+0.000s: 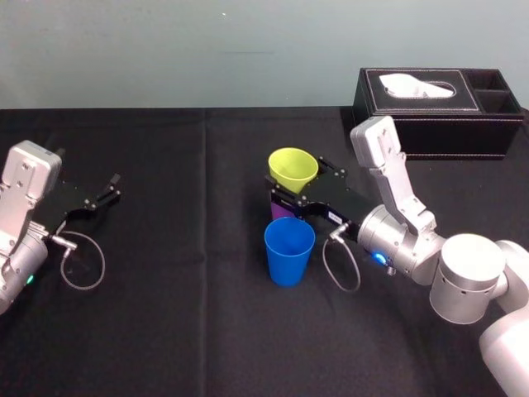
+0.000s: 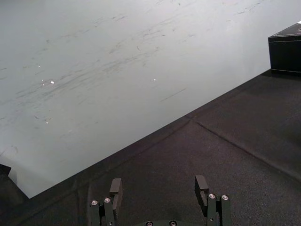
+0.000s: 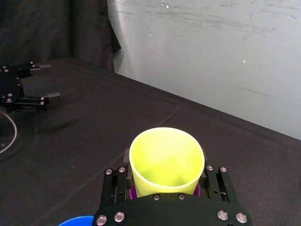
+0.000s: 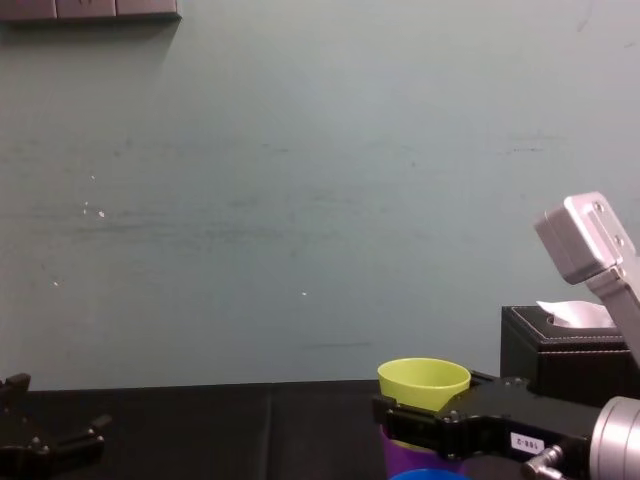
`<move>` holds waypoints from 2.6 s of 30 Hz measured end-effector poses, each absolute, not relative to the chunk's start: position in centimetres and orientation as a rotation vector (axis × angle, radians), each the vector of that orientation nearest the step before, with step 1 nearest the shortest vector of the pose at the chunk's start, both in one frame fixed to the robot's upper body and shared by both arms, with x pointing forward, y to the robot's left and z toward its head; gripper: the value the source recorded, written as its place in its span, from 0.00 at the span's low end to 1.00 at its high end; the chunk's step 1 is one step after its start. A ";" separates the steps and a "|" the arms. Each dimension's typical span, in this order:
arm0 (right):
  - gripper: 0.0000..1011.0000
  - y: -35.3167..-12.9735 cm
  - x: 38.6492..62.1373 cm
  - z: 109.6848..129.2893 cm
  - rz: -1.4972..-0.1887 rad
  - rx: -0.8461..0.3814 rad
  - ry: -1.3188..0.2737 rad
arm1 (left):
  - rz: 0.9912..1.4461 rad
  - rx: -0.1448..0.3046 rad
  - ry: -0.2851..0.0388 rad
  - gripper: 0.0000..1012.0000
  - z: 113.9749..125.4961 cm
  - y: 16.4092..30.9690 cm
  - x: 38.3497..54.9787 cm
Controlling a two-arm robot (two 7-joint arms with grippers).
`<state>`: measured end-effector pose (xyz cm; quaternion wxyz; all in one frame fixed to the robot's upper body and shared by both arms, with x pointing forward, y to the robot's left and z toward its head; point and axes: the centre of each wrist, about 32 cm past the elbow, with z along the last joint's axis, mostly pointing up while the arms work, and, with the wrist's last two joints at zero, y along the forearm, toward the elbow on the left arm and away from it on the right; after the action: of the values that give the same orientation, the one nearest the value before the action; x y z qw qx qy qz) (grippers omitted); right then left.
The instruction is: Stack the three plastic cups sequentially using one hand.
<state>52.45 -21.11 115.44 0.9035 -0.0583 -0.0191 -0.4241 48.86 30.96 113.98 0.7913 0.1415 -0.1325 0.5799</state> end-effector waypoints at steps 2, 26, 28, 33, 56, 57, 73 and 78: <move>0.73 -21.1 52.4 115.3 -0.875 -0.122 -0.038 | 1.248 0.304 -0.285 1.00 114.0 31.0 48.9; 0.99 -21.1 52.5 115.4 -0.875 -0.122 -0.040 | 1.248 0.304 -0.285 1.00 114.0 31.0 48.9; 0.99 -21.1 52.5 115.4 -0.876 -0.122 -0.040 | 1.248 0.304 -0.285 1.00 114.0 31.0 48.9; 0.99 -21.1 52.4 115.4 -0.875 -0.120 -0.042 | 1.248 0.304 -0.285 1.00 114.0 31.0 48.9; 0.99 -26.7 46.0 117.7 -0.896 -0.096 -0.066 | 1.248 0.304 -0.285 1.00 114.0 31.0 48.9; 0.99 -27.1 45.6 117.6 -0.902 -0.100 -0.066 | 1.248 0.304 -0.285 1.00 114.0 31.0 48.9; 0.99 -31.3 40.4 115.4 -0.871 -0.212 -0.048 | 1.248 0.304 -0.285 1.00 114.0 31.0 48.9; 0.99 -30.5 39.9 113.9 -0.822 -0.219 -0.043 | 1.248 0.304 -0.285 1.00 114.0 31.0 48.9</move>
<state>39.94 -30.47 113.93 0.9107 -0.1060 -0.0211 -0.3986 48.86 30.97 113.98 0.7913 0.1415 -0.1325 0.5799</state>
